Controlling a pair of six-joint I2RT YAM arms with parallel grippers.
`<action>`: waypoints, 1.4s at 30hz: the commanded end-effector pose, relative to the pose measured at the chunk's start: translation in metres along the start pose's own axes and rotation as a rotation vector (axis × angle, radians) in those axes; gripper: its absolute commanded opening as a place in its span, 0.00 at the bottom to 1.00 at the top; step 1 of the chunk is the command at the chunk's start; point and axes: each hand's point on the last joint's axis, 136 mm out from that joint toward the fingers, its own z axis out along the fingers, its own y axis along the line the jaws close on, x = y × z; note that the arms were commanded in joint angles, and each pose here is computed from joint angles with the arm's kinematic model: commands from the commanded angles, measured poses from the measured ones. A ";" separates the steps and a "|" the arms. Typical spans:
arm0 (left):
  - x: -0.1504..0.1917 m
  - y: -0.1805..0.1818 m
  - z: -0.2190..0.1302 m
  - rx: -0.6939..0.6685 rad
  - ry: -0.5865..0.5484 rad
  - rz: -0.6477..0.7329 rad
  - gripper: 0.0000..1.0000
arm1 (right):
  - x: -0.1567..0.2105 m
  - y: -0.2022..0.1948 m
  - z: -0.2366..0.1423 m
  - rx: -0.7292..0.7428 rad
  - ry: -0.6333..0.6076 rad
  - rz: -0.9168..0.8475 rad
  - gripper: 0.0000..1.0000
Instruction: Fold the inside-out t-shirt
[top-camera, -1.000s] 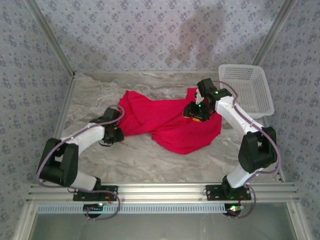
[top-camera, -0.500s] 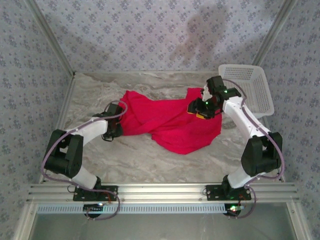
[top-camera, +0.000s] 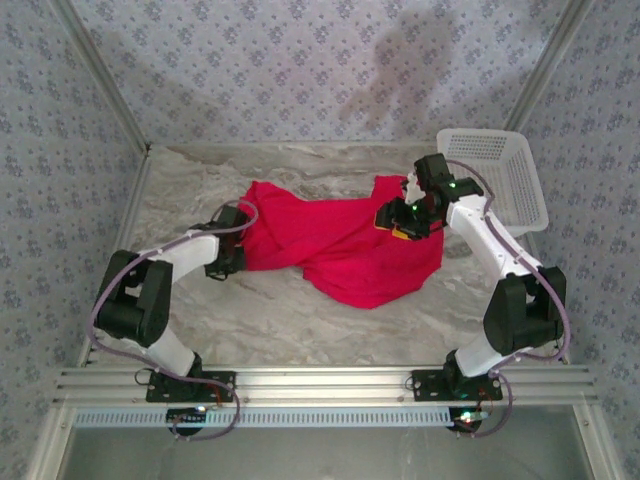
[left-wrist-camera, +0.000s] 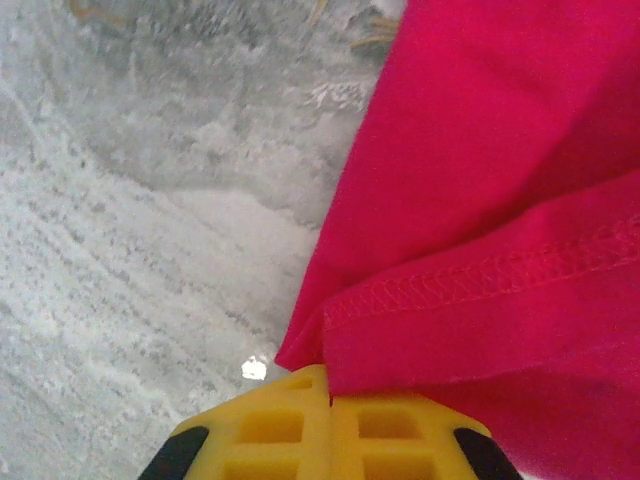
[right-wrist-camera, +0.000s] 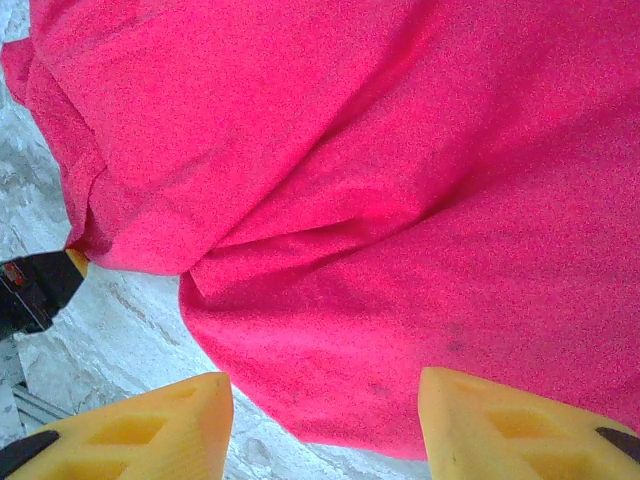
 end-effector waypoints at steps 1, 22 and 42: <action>-0.010 -0.007 -0.010 0.032 -0.012 -0.006 0.00 | 0.023 -0.004 0.005 0.000 0.055 0.001 0.54; -0.056 -0.010 -0.122 0.436 -0.203 -0.218 0.00 | 0.096 -0.040 0.118 0.263 0.123 -0.018 0.60; -0.179 0.066 -0.289 0.747 -0.599 -0.404 0.00 | -0.042 0.019 -0.188 0.140 -0.412 -0.019 0.00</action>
